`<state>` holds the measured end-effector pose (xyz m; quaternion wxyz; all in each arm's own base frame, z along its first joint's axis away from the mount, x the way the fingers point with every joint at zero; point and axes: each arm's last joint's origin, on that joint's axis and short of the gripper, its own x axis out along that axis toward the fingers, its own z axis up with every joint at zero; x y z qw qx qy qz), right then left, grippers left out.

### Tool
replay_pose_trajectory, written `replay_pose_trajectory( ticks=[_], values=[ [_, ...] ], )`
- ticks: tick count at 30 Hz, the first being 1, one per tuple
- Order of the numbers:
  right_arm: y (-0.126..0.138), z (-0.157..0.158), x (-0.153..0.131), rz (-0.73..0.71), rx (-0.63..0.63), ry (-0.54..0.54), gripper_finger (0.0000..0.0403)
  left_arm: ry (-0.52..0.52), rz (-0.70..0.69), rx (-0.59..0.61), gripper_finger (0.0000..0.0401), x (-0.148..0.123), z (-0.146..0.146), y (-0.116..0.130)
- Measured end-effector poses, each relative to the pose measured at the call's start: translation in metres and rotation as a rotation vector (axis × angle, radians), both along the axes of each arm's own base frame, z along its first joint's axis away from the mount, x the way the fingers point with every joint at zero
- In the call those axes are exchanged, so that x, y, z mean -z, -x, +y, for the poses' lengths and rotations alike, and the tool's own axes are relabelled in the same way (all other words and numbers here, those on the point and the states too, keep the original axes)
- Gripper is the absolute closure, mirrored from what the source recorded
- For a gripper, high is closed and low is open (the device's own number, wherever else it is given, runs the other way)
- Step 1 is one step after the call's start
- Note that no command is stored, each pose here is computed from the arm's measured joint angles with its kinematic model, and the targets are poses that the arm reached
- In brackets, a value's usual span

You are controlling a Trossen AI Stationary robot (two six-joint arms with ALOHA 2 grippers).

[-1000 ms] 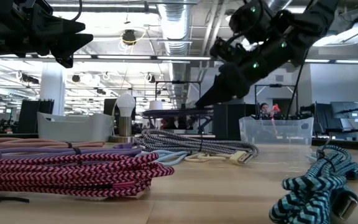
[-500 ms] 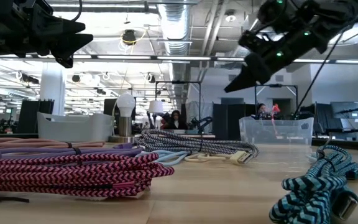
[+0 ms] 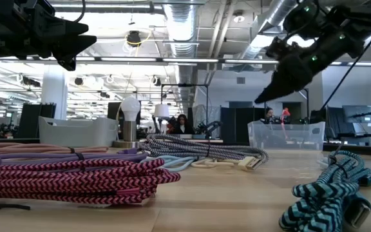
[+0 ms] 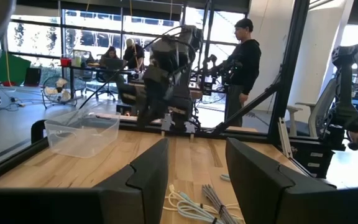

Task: Pick & Place USB Port
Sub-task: Put the dark blue patterned charger cable into the transparent bin

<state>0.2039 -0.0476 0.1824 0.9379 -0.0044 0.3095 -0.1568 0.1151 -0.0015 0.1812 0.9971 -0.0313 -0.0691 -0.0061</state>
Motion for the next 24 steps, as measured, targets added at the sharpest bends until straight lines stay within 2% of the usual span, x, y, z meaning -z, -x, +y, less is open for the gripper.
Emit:
replay_pose_trajectory(
  ticks=[5,12,16,20,24],
  values=[
    [-0.007,0.004,0.011,0.040,-0.037,-0.035,0.0379,0.000,0.000,0.000,0.0242,0.000,0.000,0.000],
    [-0.014,0.009,0.027,0.097,-0.030,-0.082,0.0281,0.000,0.000,0.000,0.0242,0.000,0.000,0.000],
    [-0.020,0.007,0.032,0.086,-0.029,-0.074,0.0244,0.000,0.001,0.000,0.0242,0.000,0.000,0.000],
    [-0.026,0.006,0.038,0.081,-0.027,-0.071,0.0235,0.000,0.001,0.000,0.0242,0.000,0.000,0.000],
    [-0.030,0.005,0.051,0.119,-0.023,-0.081,0.0247,0.000,0.000,0.000,0.0242,0.000,0.000,0.000]
  ],
)
